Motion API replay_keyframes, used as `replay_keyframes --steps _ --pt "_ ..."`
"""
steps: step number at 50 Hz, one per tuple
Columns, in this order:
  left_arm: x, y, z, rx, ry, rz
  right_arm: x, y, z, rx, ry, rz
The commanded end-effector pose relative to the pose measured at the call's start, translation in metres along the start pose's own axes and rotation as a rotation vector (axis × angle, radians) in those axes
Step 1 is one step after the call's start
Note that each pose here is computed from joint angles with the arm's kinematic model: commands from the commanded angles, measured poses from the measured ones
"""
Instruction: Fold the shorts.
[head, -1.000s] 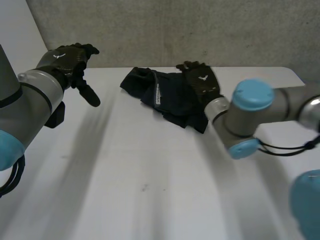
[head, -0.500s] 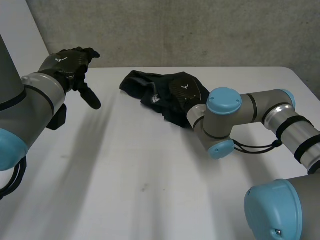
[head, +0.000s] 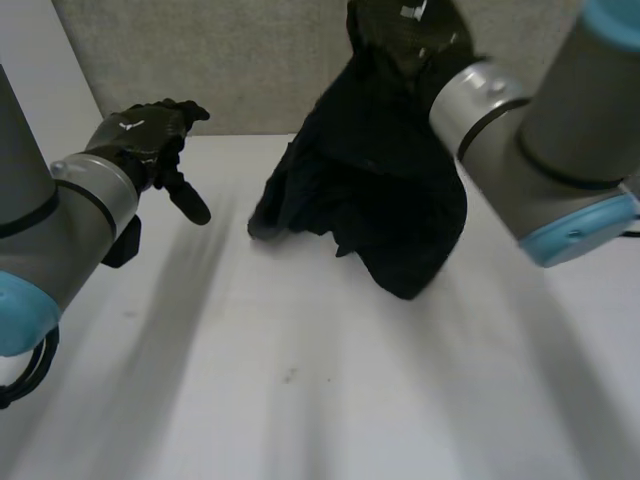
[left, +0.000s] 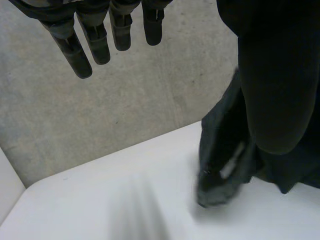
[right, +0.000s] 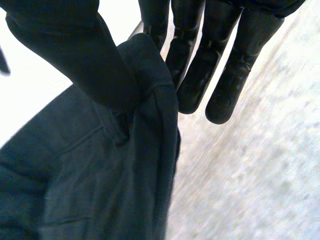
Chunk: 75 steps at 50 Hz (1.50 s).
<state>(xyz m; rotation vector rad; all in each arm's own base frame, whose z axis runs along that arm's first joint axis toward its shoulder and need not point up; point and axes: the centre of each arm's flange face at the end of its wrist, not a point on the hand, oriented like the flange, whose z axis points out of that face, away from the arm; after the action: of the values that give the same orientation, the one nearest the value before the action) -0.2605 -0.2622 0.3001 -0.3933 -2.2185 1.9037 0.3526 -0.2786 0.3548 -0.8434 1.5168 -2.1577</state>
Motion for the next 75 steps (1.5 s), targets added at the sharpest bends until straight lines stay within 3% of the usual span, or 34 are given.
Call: replay_keyframes --steps 1,10,18,23,27,28,31,37,42,47,52,61,66,75 --pt "0.006 0.026 0.006 0.010 0.015 0.000 0.003 -0.041 -0.028 0.048 0.012 -0.034" --pt "0.040 0.053 -0.009 -0.030 0.112 0.023 -0.001 -0.053 -0.062 -0.002 -0.003 -0.012" --pt "0.030 0.030 -0.015 0.042 0.059 0.009 0.002 -0.097 -0.084 0.099 0.022 0.020" --pt "0.020 0.028 -0.009 0.044 0.031 0.004 0.023 -0.099 -0.082 0.105 0.114 0.050" --pt "0.018 0.031 -0.007 0.032 0.022 0.004 0.065 -0.063 -0.074 -0.002 0.256 0.022" --pt "0.018 0.033 -0.007 0.025 0.022 0.005 0.076 -0.034 -0.070 -0.080 0.283 0.018" --pt "0.019 0.037 -0.008 0.013 0.027 0.008 0.090 0.022 -0.067 -0.245 0.311 0.007" --pt "0.020 0.044 -0.008 -0.010 0.028 0.017 0.092 0.084 -0.080 -0.487 0.286 -0.075" --pt "0.019 0.044 -0.008 -0.010 0.027 0.018 0.080 0.105 -0.095 -0.655 0.196 -0.194" --pt "0.018 0.044 -0.008 -0.010 0.025 0.018 0.066 0.102 -0.097 -0.637 0.150 -0.198" --pt "0.018 0.044 -0.008 -0.012 0.024 0.020 0.015 0.074 -0.111 -0.568 -0.005 -0.206" --pt "0.017 0.046 -0.007 -0.013 0.019 0.021 -0.061 0.101 -0.159 -0.589 -0.254 -0.131" --pt "0.016 0.046 -0.007 -0.013 0.018 0.020 -0.084 0.116 -0.168 -0.513 -0.273 -0.077" --pt "0.016 0.047 -0.007 -0.018 0.018 0.021 -0.111 0.154 -0.174 -0.553 -0.334 -0.092"
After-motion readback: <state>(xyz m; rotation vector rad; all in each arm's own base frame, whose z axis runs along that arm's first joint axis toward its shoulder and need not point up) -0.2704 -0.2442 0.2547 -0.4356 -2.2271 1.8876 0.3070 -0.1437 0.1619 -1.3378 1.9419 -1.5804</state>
